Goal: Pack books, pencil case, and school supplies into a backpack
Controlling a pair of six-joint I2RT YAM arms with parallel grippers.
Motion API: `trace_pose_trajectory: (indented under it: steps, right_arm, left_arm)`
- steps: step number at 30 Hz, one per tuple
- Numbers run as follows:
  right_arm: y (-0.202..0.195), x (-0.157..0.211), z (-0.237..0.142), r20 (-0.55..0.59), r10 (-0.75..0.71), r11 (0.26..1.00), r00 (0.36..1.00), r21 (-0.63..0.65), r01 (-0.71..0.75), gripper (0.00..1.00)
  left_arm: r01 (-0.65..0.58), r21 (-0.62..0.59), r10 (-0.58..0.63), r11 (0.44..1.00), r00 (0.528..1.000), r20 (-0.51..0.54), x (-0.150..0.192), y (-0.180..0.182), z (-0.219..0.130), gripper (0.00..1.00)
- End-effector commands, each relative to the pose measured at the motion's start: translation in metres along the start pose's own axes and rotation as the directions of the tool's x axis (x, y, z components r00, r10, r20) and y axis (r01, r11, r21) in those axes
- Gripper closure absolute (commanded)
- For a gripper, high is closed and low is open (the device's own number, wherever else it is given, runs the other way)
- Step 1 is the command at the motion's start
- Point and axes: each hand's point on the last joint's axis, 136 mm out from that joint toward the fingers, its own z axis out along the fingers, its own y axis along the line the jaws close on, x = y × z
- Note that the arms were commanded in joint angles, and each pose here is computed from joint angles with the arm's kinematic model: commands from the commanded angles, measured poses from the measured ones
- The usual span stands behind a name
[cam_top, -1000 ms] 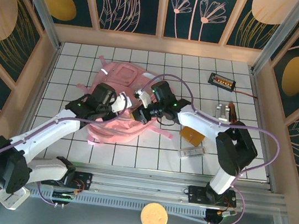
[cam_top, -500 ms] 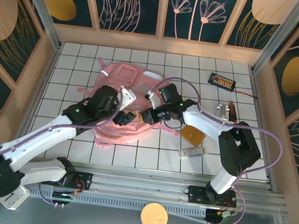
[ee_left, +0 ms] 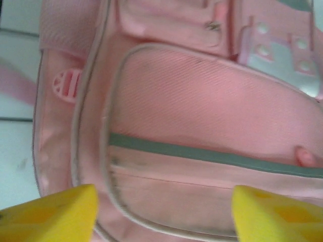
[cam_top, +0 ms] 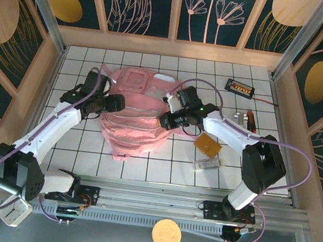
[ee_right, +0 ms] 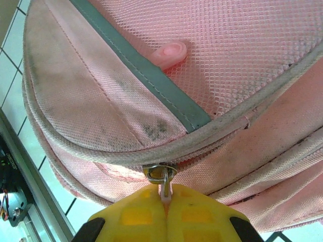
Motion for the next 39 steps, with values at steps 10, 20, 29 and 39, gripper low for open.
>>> trace_pose_trajectory:
  steps: [10, 20, 29, 39]
  right_arm:
    - [0.001, -0.024, -0.016, 0.049, -0.015, 0.999, 0.999, 0.038, 0.013, 1.0]
    - [0.002, -0.02, -0.017, 0.031, -0.026, 0.999, 0.999, 0.045, 0.024, 1.0]
    - [0.017, -0.009, -0.01, -0.099, -0.005, 0.999, 0.995, 0.048, 0.01, 1.0]
    - [0.052, -0.027, 0.022, -0.184, 0.033, 0.999, 0.982, -0.009, -0.036, 1.0]
  left_arm:
    - [0.391, 0.221, -0.35, 0.893, 0.914, -0.204, 0.01, -0.009, 0.042, 0.56]
    - [0.433, 0.244, -0.388, 0.868, 0.897, -0.213, 0.006, -0.012, 0.051, 1.0]
    - [0.506, 0.354, -0.477, 0.787, 0.862, -0.172, -0.005, -0.027, 0.035, 1.0]
    - [0.488, 0.411, -0.455, 0.77, 0.872, -0.182, 0.004, -0.065, 0.022, 1.0]
